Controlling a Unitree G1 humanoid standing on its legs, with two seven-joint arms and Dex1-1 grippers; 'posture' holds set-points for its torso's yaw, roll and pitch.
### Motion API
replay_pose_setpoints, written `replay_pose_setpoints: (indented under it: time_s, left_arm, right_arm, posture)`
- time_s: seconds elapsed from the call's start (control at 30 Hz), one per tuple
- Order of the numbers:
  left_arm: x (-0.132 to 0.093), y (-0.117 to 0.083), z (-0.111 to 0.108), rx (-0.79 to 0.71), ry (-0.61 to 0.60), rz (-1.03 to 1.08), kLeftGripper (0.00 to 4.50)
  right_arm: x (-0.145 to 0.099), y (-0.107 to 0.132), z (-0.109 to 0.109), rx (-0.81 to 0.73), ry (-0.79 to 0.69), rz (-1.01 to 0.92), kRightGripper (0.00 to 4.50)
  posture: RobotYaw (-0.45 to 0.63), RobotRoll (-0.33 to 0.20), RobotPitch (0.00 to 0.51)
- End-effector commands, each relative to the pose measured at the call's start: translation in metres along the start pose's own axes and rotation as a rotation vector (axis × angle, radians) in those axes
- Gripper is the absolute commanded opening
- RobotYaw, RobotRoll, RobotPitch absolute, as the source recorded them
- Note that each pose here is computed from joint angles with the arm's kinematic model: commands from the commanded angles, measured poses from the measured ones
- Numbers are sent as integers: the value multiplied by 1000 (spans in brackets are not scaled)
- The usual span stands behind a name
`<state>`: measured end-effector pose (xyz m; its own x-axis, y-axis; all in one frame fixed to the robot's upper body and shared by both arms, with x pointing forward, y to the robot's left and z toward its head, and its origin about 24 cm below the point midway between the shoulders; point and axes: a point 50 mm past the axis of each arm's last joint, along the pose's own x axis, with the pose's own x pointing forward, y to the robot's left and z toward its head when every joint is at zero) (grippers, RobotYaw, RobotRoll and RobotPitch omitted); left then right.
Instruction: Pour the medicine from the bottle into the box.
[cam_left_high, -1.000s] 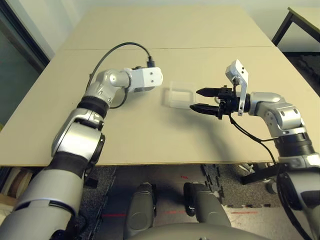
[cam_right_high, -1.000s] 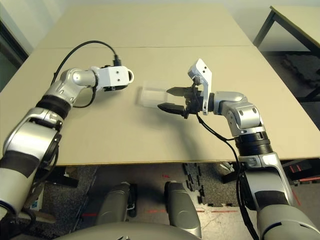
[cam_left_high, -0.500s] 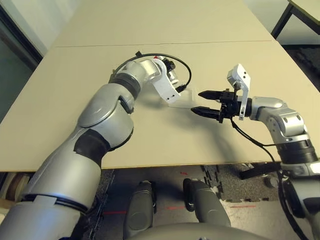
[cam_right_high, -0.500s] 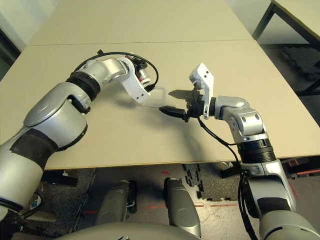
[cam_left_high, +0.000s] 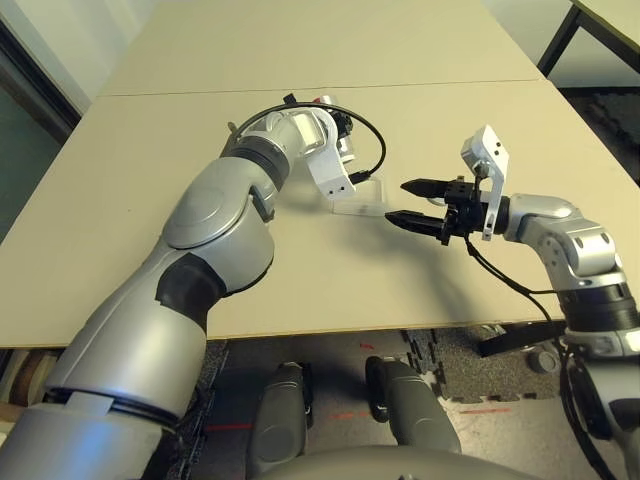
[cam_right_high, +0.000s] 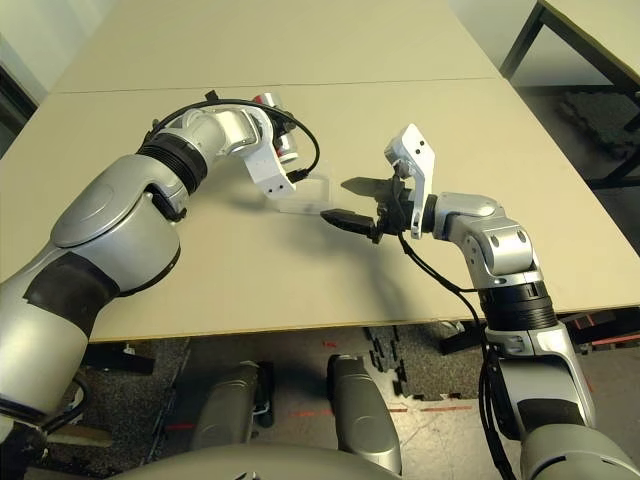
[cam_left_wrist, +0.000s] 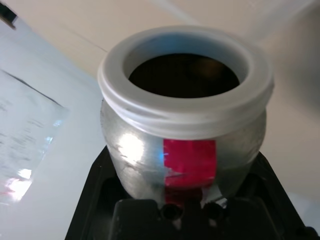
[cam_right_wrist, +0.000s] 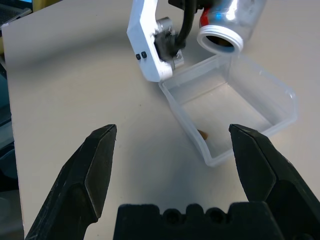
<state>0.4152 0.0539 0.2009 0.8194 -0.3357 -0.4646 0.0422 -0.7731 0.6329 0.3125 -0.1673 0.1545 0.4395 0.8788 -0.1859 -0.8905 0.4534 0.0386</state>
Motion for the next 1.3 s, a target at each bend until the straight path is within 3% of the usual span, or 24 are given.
replay_pose_setpoints:
  time_s: [0.03,0.13,0.33,0.47,0.63,0.8,0.93,1.3]
  left_arm:
    - [-2,2,5,-382,-128,-1,2605]
    - [-3,-2,8,-709,-257,-30,2605]
    - [-7,-19,4,-1226,-467,-27,2605]
    - [-9,-35,-3,-1452,-535,21,2605]
    - [-14,-54,-17,-1692,-530,149,2605]
    - [-20,-75,-32,-1865,-450,301,2605]
    - [-24,-90,-36,-1921,-393,412,2605]
    - [-26,-140,-24,-2073,-183,604,2605]
  right_arm:
    - [3,0,0,1,6,17,4500]
    - [3,-2,0,-1,10,13,4500]
    - [-1,-6,0,-5,14,3,4500]
    - [-2,-8,0,-6,16,-1,4500]
    - [-1,-10,2,-11,19,2,4500]
    - [1,-13,4,-17,19,8,4500]
    - [1,-14,5,-20,19,10,4500]
    - [1,-16,7,-26,24,10,4500]
  posture:
    - [-97,0,130]
    - [-95,0,129]
    - [-87,0,136]
    - [-81,0,138]
    - [-65,0,138]
    - [-59,0,139]
    - [-59,0,141]
    - [-70,0,140]
